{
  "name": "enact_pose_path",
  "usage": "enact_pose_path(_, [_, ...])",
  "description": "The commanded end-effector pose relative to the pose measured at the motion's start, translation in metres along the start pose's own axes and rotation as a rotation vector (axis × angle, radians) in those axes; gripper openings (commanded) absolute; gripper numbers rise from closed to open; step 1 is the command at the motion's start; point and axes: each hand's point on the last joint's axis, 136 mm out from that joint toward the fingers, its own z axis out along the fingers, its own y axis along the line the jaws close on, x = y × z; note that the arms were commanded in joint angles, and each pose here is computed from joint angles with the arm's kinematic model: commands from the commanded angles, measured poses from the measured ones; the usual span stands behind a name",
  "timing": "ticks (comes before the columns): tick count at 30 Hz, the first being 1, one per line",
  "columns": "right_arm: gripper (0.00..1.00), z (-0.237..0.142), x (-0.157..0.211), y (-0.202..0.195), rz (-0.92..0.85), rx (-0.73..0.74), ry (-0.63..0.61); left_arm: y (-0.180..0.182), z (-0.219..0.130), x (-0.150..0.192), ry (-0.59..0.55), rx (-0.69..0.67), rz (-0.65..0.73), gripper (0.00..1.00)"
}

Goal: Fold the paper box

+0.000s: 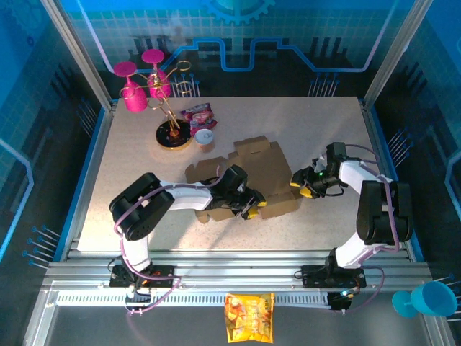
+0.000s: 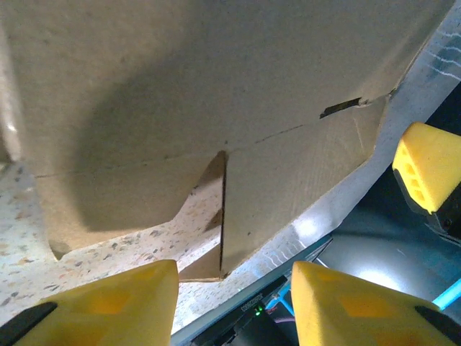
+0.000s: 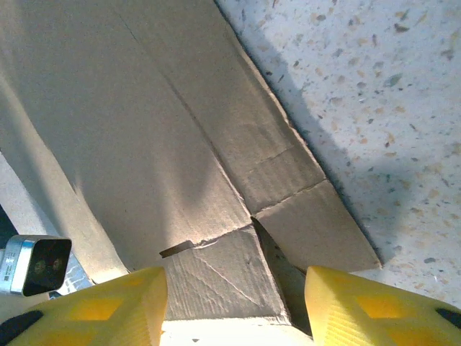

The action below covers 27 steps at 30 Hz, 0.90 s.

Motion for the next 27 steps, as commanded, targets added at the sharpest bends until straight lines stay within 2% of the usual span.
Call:
enact_pose_path(1, [0.54,-0.008,0.001,0.007,0.006,-0.044,-0.008,0.004,0.008,-0.003,-0.012,0.011,-0.008,0.43])
enact_pose_path(14, [0.54,-0.016,0.009,0.005,0.011,-0.053,-0.008,0.004,0.014,-0.017,-0.069,0.057,-0.006,0.3])
enact_pose_path(17, [0.54,-0.019,0.009,0.006,0.011,-0.056,-0.015,0.002,0.014,-0.018,-0.076,0.075,-0.008,0.2])
enact_pose_path(20, [0.54,-0.025,0.009,0.006,0.007,-0.051,-0.033,-0.002,0.011,-0.019,-0.086,0.094,-0.008,0.01])
enact_pose_path(23, [0.54,-0.036,0.007,0.008,0.002,-0.026,-0.07,-0.019,0.002,-0.016,-0.096,0.126,0.014,0.0])
enact_pose_path(27, [0.55,-0.073,-0.011,0.021,-0.028,0.028,-0.21,-0.053,-0.02,-0.005,-0.104,0.174,0.061,0.0])
